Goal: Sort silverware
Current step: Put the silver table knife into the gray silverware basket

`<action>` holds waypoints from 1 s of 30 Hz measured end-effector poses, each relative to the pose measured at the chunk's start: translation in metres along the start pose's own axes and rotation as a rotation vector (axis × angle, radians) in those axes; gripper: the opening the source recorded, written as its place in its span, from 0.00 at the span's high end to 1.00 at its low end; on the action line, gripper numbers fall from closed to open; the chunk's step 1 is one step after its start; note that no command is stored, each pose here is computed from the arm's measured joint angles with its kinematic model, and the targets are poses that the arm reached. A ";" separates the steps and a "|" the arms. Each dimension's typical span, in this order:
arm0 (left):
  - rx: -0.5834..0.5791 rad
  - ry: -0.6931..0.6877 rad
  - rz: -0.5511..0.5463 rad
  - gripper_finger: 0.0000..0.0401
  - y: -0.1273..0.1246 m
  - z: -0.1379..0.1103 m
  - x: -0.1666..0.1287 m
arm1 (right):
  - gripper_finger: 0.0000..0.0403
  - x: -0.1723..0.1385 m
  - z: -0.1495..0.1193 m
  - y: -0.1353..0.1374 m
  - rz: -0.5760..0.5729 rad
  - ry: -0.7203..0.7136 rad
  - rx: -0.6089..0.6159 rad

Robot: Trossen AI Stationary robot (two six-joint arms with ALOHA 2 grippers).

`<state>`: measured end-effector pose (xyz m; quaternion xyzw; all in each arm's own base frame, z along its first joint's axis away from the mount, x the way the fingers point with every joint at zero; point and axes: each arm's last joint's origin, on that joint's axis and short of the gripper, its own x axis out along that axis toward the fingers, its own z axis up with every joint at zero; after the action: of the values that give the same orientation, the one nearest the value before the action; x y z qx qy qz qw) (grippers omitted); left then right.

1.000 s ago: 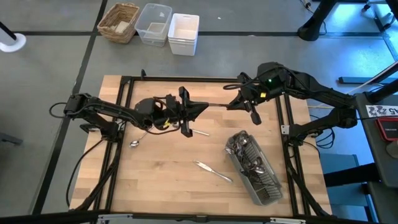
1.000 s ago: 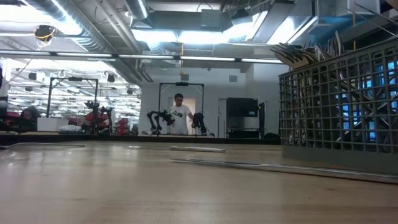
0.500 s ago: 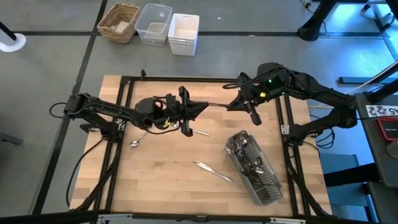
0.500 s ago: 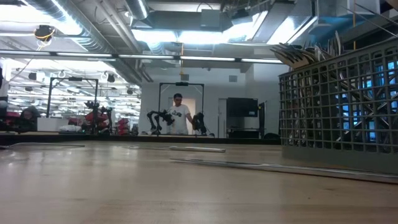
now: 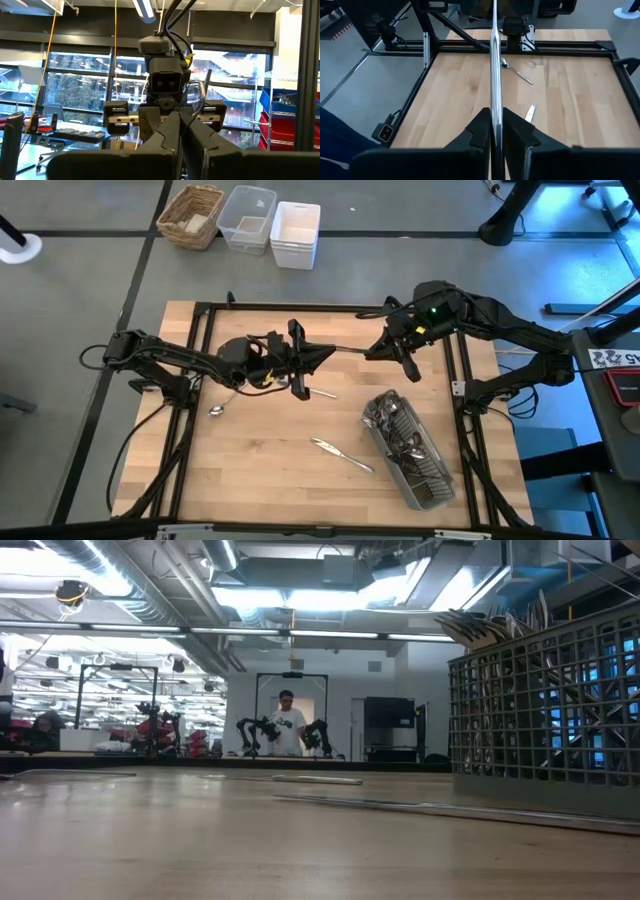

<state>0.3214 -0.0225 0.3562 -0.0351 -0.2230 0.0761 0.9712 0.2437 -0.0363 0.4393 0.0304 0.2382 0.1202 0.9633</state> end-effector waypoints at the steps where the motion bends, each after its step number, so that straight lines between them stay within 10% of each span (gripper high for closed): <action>1: 0.000 0.000 0.000 1.00 0.000 0.000 0.000 | 0.90 0.000 0.000 0.000 0.003 0.000 0.000; 30: 0.007 0.019 0.005 1.00 0.000 -0.002 0.000 | 0.88 0.038 -0.009 -0.016 0.030 0.110 0.074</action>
<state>0.3222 -0.0222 0.3544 -0.0329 -0.2135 0.0788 0.9732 0.2754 -0.0421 0.4128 0.0628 0.2947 0.1270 0.9450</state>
